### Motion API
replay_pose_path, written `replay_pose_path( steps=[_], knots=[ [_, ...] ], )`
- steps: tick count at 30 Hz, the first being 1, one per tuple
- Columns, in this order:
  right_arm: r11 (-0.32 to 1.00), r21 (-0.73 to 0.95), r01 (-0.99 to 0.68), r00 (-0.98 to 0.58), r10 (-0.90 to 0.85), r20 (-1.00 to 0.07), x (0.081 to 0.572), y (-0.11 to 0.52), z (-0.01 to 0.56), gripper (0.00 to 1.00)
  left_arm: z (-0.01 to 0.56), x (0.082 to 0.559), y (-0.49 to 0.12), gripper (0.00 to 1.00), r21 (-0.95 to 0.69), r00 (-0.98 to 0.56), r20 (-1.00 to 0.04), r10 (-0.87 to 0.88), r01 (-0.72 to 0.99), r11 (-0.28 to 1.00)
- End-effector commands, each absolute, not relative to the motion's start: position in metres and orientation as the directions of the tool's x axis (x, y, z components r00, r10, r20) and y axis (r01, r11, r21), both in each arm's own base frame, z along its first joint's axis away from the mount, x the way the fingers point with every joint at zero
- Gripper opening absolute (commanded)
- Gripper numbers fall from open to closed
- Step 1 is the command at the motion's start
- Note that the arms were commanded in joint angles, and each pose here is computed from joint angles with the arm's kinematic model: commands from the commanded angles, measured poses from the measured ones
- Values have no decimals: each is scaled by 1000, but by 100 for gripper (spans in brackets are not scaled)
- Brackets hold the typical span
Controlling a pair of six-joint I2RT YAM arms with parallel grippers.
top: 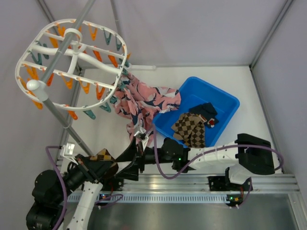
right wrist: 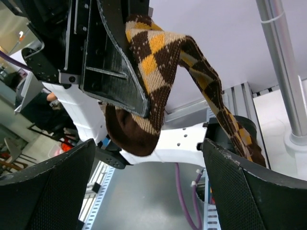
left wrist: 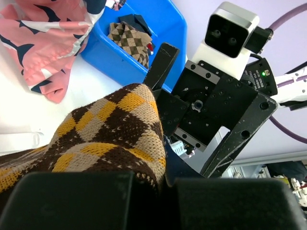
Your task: Remove the socks clipped to the hanger
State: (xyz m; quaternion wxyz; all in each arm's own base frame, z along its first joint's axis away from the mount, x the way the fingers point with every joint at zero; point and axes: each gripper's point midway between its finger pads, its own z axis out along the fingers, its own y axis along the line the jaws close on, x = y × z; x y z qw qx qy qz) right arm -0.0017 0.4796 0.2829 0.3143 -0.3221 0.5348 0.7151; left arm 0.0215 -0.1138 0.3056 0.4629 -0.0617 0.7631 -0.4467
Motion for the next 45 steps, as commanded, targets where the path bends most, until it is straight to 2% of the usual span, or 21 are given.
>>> replay_pose_path(
  steps=[1,4,7,8,9,11,12,14,15,16,18,20,21,26,33,37,38,40,41,43,45],
  knots=[
    [-323,527,-786,-594,162,-788,-13,486,322,87,326,18,-117,0,-746,-534,-658,-531,366,556],
    [-334,529,-780,-602,173,-779,-12,490,325,82,326,17,-118,0,-749,-538,-655,-531,368,551],
    [-343,530,-776,-606,170,-777,-13,495,327,65,325,16,-119,0,-754,-542,-650,-533,366,546],
    [-346,526,-777,-603,168,-780,-14,496,326,40,326,15,-118,0,-753,-540,-651,-533,368,546],
    [-356,526,-772,-606,161,-779,-15,497,327,23,328,14,-118,0,-751,-535,-654,-534,374,545],
    [-351,538,-766,-613,149,-776,-16,499,321,0,330,14,-117,0,-747,-529,-659,-535,377,548],
    [-339,547,-765,-617,143,-774,-15,498,315,0,333,13,-116,2,-743,-519,-664,-538,382,549],
    [-316,556,-769,-620,157,-768,-11,494,311,0,336,14,-114,18,-738,-501,-671,-546,379,559],
    [-267,569,-778,-619,164,-768,-3,491,299,0,337,14,-113,35,-735,-493,-675,-549,379,562],
    [-256,564,-785,-612,179,-771,-1,485,304,0,338,14,-110,69,-732,-479,-678,-557,375,568],
    [-145,572,-807,-590,164,-790,17,476,285,0,339,15,-108,97,-729,-464,-682,-565,371,575],
    [-69,553,-830,-554,209,-806,39,455,299,0,339,15,-106,98,-725,-449,-687,-572,371,580],
    [38,545,-838,-529,187,-827,55,445,281,0,338,15,-106,98,-725,-448,-687,-572,370,580],
    [322,452,-832,-368,289,-884,119,366,329,0,333,13,-109,98,-709,-463,-703,-541,394,584],
    [666,384,-639,-170,364,-916,194,234,395,0,319,20,-112,98,-719,-496,-689,-529,373,587],
    [821,319,-473,-123,297,-947,229,186,392,19,316,22,-112,98,-721,-500,-685,-529,364,589],
    [856,304,-418,-129,275,-953,242,175,383,34,315,23,-112,98,-721,-501,-685,-529,363,589],
    [899,287,-332,-170,243,-955,266,166,359,50,313,23,-113,98,-726,-509,-679,-529,358,588],
    [902,297,-313,-209,239,-948,275,167,342,67,313,23,-113,98,-726,-511,-678,-528,358,587],
    [924,308,-228,-293,237,-926,303,158,304,93,314,22,-113,98,-727,-512,-678,-528,362,583],
    [924,324,-204,-383,230,-895,324,166,266,99,315,21,-114,98,-727,-512,-678,-527,365,581]
  ],
)
